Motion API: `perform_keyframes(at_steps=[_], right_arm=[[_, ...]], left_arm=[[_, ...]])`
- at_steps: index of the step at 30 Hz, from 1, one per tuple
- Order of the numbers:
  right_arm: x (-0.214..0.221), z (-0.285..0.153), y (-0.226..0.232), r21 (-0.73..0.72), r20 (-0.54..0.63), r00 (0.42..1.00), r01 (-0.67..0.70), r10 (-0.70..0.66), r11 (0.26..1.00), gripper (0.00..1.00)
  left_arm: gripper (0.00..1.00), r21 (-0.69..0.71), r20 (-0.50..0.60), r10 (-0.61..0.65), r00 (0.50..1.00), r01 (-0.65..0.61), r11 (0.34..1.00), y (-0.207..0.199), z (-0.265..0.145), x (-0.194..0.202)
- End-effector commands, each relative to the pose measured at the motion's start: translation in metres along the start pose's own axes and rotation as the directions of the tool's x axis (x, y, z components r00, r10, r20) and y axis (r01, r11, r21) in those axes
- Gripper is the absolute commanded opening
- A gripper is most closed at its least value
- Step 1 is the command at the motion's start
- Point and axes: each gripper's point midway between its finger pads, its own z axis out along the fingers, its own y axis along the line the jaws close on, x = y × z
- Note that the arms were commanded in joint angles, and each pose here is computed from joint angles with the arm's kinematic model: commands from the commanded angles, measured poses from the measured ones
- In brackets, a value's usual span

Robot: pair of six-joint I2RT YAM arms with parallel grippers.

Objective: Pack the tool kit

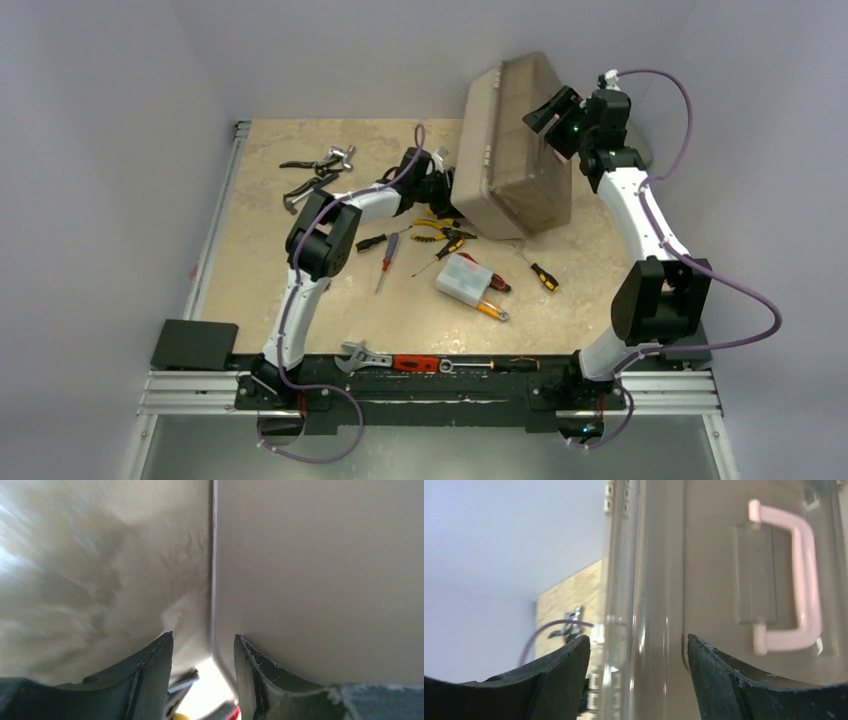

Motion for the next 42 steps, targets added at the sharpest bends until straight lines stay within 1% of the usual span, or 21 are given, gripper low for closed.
perform_keyframes(at_steps=[1,5,6,9,12,13,15,17,20,22,25,28,30,33,37,40,42], right_arm=[[0.049,-0.018,0.079,-0.295,-0.164,0.986,-0.032,-0.017,0.955,0.70],[0.050,-0.018,0.066,-0.271,-0.160,0.987,-0.035,-0.009,0.962,0.70],[0.051,-0.017,0.063,-0.268,-0.165,0.986,-0.038,-0.007,0.963,0.70],[0.057,-0.011,0.059,-0.259,-0.192,0.981,-0.034,-0.017,0.965,0.70],[0.062,-0.007,0.050,-0.231,-0.199,0.979,-0.004,-0.044,0.973,0.70],[0.064,-0.007,0.048,-0.226,-0.204,0.978,0.002,-0.050,0.974,0.70],[0.069,-0.006,0.042,-0.213,-0.214,0.975,0.009,-0.056,0.977,0.70],[0.072,-0.007,0.040,-0.214,-0.216,0.974,0.016,-0.063,0.977,0.70],[0.070,-0.011,0.046,-0.239,-0.217,0.973,0.021,-0.075,0.971,0.70],[0.061,-0.017,0.055,-0.255,-0.204,0.975,0.035,-0.089,0.966,0.71],[0.040,-0.028,0.069,-0.261,-0.165,0.973,0.116,-0.162,0.958,0.75],[0.012,-0.036,0.061,-0.170,-0.103,0.964,0.227,-0.247,0.959,0.82],[-0.001,-0.037,0.050,-0.121,-0.086,0.961,0.252,-0.263,0.960,0.85],[-0.009,-0.030,0.021,-0.065,-0.095,0.964,0.241,-0.247,0.968,0.87],[0.008,-0.013,-0.016,-0.029,-0.177,0.959,0.219,-0.221,0.975,0.88],[0.038,-0.005,-0.026,-0.085,-0.247,0.948,0.187,-0.202,0.979,0.87],[0.054,-0.005,-0.029,-0.121,-0.281,0.939,0.172,-0.200,0.978,0.86]], left_arm=[[0.49,0.215,-0.065,0.106,0.992,-0.090,0.972,-0.100,-0.030,0.030],[0.54,0.090,-0.037,0.060,0.998,-0.057,0.994,-0.063,-0.055,0.007],[0.55,0.050,-0.041,0.033,0.999,-0.031,0.998,-0.051,-0.062,0.005],[0.58,-0.026,0.006,-0.012,1.000,0.012,1.000,-0.025,-0.086,-0.004],[0.62,-0.101,0.062,-0.004,0.998,0.011,0.995,-0.012,-0.115,-0.014],[0.64,-0.150,0.086,0.004,0.996,0.009,0.989,-0.005,-0.124,-0.018],[0.65,-0.233,0.127,0.014,0.992,0.016,0.972,0.005,-0.146,-0.023],[0.65,-0.270,0.172,0.019,0.985,0.029,0.963,0.010,-0.164,-0.026],[0.66,-0.270,0.237,0.033,0.971,0.033,0.962,0.009,-0.183,-0.031],[0.66,-0.261,0.249,0.041,0.968,0.027,0.965,0.003,-0.188,-0.032],[0.68,-0.222,0.262,0.044,0.964,0.016,0.975,-0.010,-0.192,-0.033],[0.71,-0.195,0.292,0.050,0.955,0.009,0.981,-0.022,-0.199,-0.035],[0.74,-0.168,0.314,0.041,0.948,0.013,0.986,-0.027,-0.200,-0.034],[0.76,-0.141,0.326,0.033,0.945,0.015,0.990,-0.035,-0.194,-0.033],[0.77,-0.115,0.304,0.032,0.952,0.003,0.993,-0.049,-0.172,-0.032],[0.77,-0.106,0.299,0.022,0.954,0.010,0.994,-0.053,-0.154,-0.039],[0.76,-0.066,0.297,0.002,0.955,0.018,0.998,-0.056,-0.142,-0.046]])
